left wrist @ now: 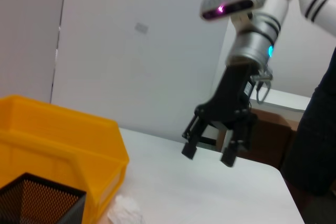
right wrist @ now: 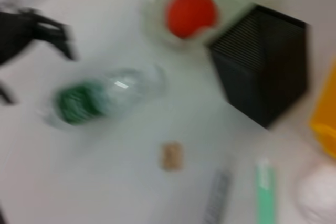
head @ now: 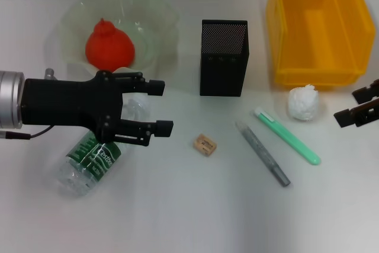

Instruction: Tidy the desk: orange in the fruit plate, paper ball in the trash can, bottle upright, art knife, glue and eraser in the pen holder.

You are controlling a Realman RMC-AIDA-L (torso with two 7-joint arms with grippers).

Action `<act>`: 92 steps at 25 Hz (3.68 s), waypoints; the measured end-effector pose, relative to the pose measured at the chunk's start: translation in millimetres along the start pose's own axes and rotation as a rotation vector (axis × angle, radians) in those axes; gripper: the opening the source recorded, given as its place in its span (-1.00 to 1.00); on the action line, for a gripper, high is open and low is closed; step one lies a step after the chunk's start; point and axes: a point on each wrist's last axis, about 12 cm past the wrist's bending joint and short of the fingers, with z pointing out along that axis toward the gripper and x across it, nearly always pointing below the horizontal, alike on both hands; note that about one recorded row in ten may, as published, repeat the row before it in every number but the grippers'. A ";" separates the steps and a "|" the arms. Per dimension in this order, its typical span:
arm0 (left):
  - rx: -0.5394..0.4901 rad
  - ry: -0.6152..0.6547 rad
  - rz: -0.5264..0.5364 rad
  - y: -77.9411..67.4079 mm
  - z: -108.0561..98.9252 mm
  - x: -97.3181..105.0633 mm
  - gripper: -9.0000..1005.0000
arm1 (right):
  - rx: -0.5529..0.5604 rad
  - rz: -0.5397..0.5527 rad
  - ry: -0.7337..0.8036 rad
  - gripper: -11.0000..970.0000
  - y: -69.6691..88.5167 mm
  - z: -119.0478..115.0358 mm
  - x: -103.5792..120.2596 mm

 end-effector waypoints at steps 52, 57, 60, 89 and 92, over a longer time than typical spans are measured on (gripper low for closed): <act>-0.099 -0.084 -0.140 -3.0 -24.8 11.5 0.54 | 0.502 0.058 -0.229 -0.09 -22.2 21.7 -49.9; -0.106 -0.073 -0.189 1.8 -23.8 4.3 0.53 | 0.467 0.043 -0.238 0.40 -25.0 28.5 -48.3; -0.122 -0.006 -0.241 6.4 -25.3 -12.9 0.52 | 0.396 -0.004 -0.271 0.46 -20.2 29.2 -39.5; -0.624 0.687 -0.439 46.8 78.8 -46.4 0.46 | -0.291 -0.274 -0.712 0.69 6.3 86.6 113.4; -0.628 0.711 -0.417 46.5 85.0 -40.0 0.46 | -0.292 -0.274 -0.714 0.69 6.1 86.7 112.9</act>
